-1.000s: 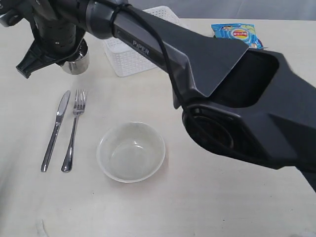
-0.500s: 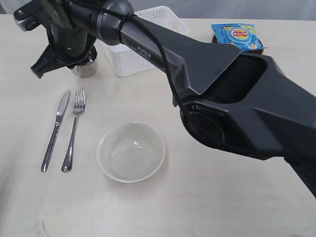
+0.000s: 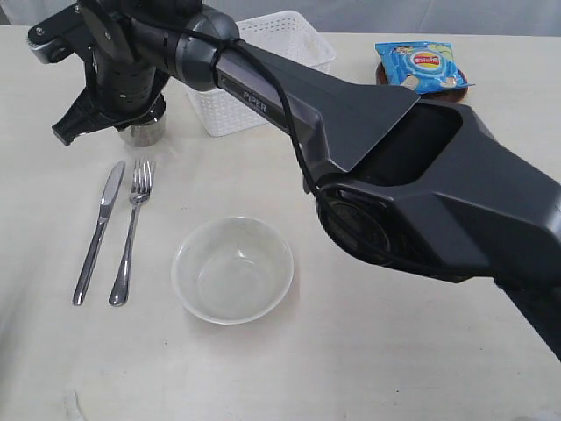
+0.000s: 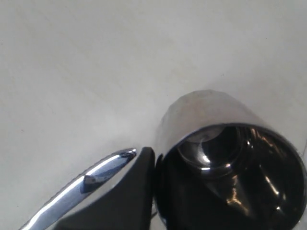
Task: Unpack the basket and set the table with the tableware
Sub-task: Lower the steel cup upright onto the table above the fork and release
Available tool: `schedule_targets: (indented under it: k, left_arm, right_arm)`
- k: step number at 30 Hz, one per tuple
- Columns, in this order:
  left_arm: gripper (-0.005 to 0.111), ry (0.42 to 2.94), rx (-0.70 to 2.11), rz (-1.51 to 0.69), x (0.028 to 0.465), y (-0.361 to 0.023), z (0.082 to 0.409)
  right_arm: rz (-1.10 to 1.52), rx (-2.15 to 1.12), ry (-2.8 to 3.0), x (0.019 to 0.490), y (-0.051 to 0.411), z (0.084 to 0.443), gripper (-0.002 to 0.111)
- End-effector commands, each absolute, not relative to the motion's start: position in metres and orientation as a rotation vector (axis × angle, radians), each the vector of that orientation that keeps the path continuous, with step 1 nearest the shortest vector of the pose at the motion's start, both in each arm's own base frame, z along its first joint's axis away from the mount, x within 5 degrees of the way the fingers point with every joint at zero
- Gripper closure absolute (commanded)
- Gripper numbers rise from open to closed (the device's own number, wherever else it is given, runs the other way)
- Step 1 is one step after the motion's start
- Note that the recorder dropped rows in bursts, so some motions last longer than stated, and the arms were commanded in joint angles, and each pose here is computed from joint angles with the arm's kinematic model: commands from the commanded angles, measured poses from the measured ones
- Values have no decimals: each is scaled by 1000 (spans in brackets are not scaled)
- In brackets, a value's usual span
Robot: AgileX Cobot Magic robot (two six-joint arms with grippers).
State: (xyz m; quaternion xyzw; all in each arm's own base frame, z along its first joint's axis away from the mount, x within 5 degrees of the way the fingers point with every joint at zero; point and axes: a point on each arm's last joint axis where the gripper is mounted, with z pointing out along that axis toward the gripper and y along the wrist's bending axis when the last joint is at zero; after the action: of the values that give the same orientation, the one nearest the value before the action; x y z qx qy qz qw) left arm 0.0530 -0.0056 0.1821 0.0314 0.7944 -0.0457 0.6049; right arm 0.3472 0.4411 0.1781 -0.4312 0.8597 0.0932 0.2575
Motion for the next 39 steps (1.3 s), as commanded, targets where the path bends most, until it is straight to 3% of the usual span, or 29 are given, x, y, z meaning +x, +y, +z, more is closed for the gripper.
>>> schedule_targets:
  k: [1,14,20,33,39]
  left_arm:
    - [107,1827,73,-100,53,-5,182]
    - [107,1827,73,-100,53,-5,182]
    - [107,1827,73,-100,53,-5,182]
    - [107,1827,73,-100,53,-5,182]
    - [107,1827,73,-100,53,-5,182]
  right_arm:
    - [264,-1146,2334,354,438,177,109]
    - [289,-1127,2354,358,434,176,108]
    - [292,-1124,2349,358,435,177,78]
    - [314,-1125,2282,361,438,180,78]
    - [343,-1104,2207,360,437,210,78]
